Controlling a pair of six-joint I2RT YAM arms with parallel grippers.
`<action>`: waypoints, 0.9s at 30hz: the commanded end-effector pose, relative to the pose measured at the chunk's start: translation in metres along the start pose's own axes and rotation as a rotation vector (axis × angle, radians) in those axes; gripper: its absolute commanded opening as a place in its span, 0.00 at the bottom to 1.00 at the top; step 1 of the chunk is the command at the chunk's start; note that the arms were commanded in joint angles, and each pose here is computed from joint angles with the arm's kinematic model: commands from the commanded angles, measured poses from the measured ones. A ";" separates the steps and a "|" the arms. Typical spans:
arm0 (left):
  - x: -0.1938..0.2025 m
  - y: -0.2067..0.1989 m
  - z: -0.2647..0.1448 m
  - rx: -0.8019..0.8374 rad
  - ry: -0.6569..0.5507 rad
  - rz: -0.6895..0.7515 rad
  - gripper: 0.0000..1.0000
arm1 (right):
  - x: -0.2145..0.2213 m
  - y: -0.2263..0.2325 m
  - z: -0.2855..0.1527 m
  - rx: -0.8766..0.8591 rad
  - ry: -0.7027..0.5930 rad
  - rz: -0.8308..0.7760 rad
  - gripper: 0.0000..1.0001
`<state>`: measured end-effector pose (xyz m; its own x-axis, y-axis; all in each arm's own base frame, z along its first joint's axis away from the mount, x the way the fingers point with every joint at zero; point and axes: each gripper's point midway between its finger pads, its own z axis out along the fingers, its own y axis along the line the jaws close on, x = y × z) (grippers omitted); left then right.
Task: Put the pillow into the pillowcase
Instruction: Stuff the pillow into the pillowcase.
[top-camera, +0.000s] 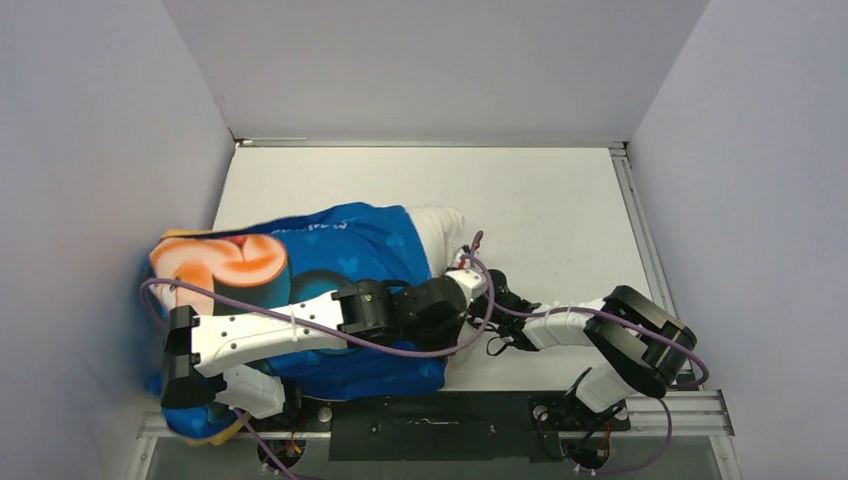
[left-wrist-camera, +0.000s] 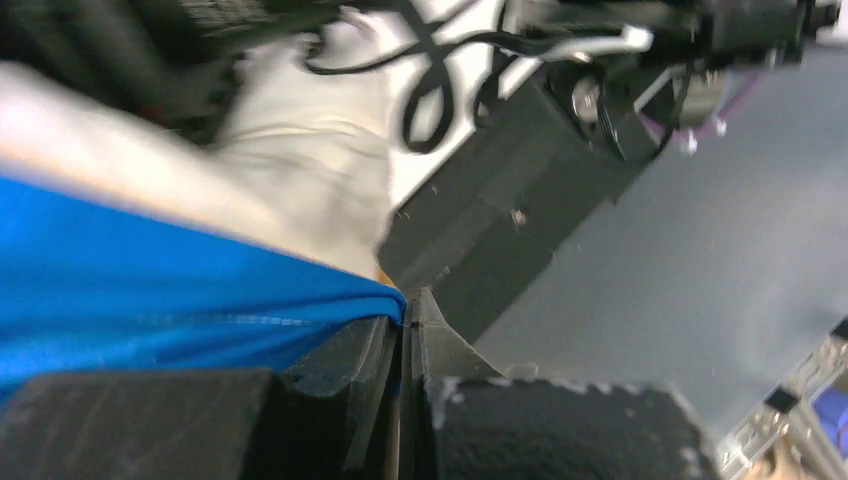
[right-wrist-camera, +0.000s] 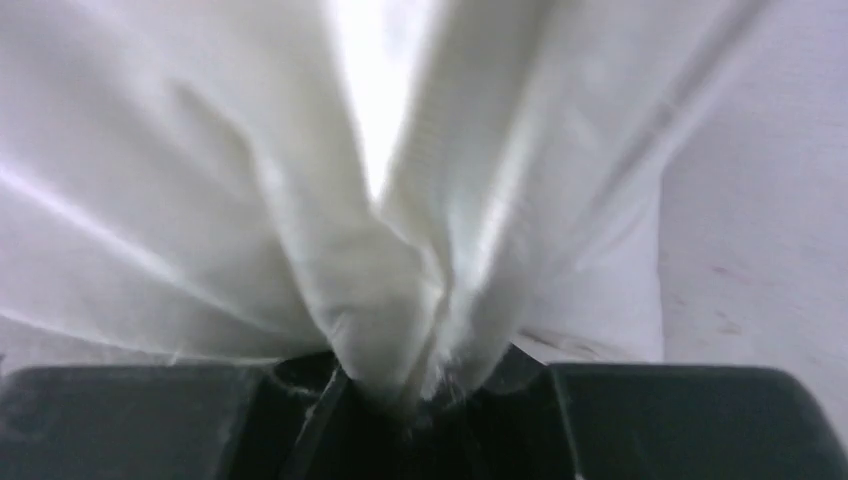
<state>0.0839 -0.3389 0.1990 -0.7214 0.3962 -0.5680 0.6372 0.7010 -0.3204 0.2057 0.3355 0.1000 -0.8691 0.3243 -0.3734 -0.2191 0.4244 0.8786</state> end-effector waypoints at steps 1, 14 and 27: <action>-0.050 -0.148 -0.042 0.536 -0.124 0.019 0.00 | 0.002 0.108 0.010 -0.348 -0.028 -0.071 0.11; -0.099 -0.198 -0.071 0.772 -0.329 -0.020 0.00 | 0.078 0.136 0.026 -0.515 0.186 -0.057 0.11; -0.103 -0.062 -0.063 0.249 -0.517 -0.174 0.37 | 0.024 0.074 -0.028 -0.227 0.044 -0.169 0.36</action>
<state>0.0757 -0.3583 0.2199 -0.6927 0.3061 -0.6531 0.6456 0.6669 -0.3721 0.1802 0.3629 0.1122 -0.8543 0.2925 -0.4297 -0.3135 0.3694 0.8748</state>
